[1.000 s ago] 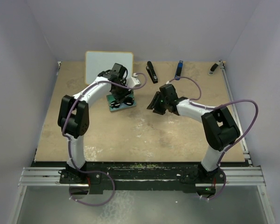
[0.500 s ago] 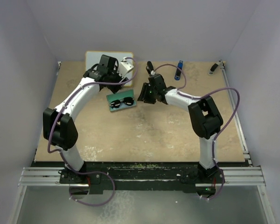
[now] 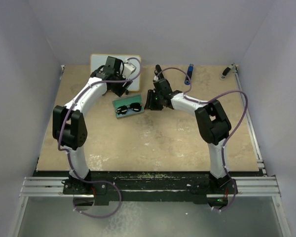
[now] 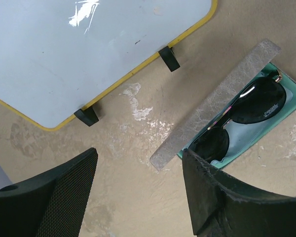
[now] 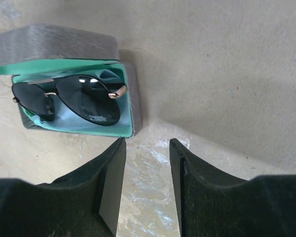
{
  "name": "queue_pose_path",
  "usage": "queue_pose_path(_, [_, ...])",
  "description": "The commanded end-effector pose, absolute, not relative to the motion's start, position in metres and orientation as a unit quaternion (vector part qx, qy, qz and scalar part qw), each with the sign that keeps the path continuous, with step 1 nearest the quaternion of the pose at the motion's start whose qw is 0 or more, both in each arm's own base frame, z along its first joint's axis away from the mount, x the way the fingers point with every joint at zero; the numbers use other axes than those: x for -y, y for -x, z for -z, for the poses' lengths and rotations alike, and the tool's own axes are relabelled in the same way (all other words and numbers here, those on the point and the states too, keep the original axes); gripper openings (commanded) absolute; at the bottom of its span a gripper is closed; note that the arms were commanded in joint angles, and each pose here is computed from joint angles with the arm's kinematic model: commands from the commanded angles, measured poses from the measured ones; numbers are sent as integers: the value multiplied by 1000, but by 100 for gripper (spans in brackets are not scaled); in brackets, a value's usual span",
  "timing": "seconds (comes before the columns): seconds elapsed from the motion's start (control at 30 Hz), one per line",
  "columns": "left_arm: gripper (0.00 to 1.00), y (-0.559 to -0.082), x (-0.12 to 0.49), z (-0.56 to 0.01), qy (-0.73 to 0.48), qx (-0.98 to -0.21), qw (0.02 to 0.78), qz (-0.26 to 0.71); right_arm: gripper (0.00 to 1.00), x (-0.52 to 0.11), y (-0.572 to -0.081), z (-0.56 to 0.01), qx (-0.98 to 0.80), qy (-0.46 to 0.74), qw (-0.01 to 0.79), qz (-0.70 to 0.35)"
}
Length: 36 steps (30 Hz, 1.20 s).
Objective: Organize the sunglasses
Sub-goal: Close the sunglasses case at the center of the board.
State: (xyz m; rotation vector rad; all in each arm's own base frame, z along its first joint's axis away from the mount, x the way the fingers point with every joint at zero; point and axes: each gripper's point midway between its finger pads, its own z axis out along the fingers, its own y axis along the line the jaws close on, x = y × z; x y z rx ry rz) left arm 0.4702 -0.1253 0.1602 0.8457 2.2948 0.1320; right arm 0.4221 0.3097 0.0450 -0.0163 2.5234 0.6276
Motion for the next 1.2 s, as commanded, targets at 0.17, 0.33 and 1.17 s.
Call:
queue_pose_path(0.17, [73, -490, 128, -170, -294, -883, 362, -48, 41, -336, -436, -55, -926, 71, 273, -251])
queue_pose_path(0.33, [73, -493, 129, -167, -296, -884, 358, -45, 28, -335, -440, -46, -929, 68, 271, -240])
queue_pose_path(1.17, [73, -489, 148, -152, -311, -886, 344, 7, 0, -333, -432, -26, -939, 82, 263, -208])
